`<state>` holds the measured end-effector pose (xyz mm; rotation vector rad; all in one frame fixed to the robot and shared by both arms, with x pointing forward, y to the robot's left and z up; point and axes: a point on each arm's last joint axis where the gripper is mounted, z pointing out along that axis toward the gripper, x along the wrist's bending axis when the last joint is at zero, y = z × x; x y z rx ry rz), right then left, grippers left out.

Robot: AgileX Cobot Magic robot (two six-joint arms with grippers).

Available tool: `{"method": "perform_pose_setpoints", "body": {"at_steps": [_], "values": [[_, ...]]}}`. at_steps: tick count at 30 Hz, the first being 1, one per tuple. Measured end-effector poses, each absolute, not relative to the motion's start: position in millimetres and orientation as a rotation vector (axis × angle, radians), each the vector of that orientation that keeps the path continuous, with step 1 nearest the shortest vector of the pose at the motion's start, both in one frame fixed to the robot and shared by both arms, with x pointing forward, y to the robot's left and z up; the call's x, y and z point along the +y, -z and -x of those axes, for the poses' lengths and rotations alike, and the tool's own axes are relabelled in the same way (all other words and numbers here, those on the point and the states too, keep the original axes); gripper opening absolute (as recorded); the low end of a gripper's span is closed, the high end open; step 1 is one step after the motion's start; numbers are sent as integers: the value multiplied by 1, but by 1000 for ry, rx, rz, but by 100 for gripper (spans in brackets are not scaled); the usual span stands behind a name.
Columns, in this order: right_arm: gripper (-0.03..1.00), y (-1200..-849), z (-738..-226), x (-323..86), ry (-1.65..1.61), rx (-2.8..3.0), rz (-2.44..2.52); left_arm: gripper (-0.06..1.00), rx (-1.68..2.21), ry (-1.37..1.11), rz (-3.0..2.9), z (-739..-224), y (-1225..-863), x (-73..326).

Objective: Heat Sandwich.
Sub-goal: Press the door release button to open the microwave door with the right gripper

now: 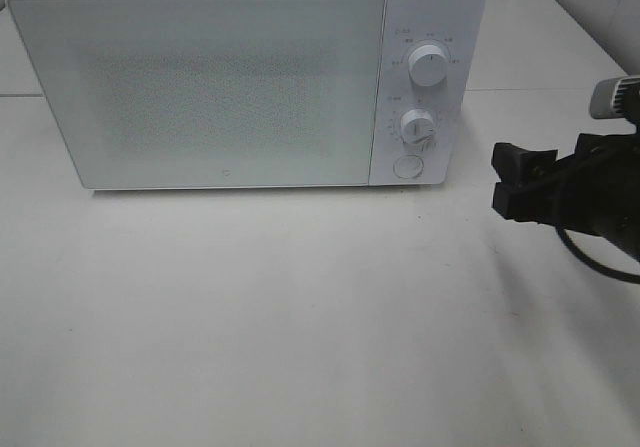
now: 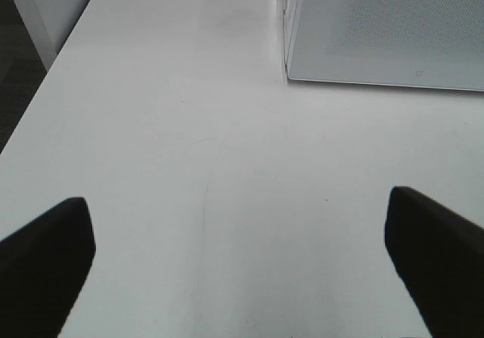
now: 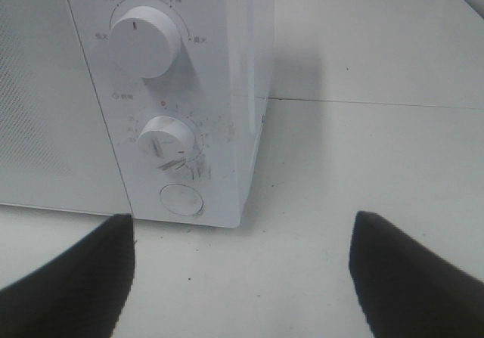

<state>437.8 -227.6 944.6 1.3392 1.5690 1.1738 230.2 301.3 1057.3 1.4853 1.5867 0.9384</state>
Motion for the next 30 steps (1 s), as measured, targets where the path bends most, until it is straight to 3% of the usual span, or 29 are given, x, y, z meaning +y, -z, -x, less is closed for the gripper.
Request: {"method": "perform_pose_setpoints", "body": {"at_steps": [16, 30], "values": [[76, -906, -426, -191, -1070, 1604, -1419, 99, 1587, -938, -1485, -230, -1057, 301], [76, -907, -431, -173, -1061, 1600, -1404, 99, 1587, -938, -1485, -230, -1057, 301]]}}
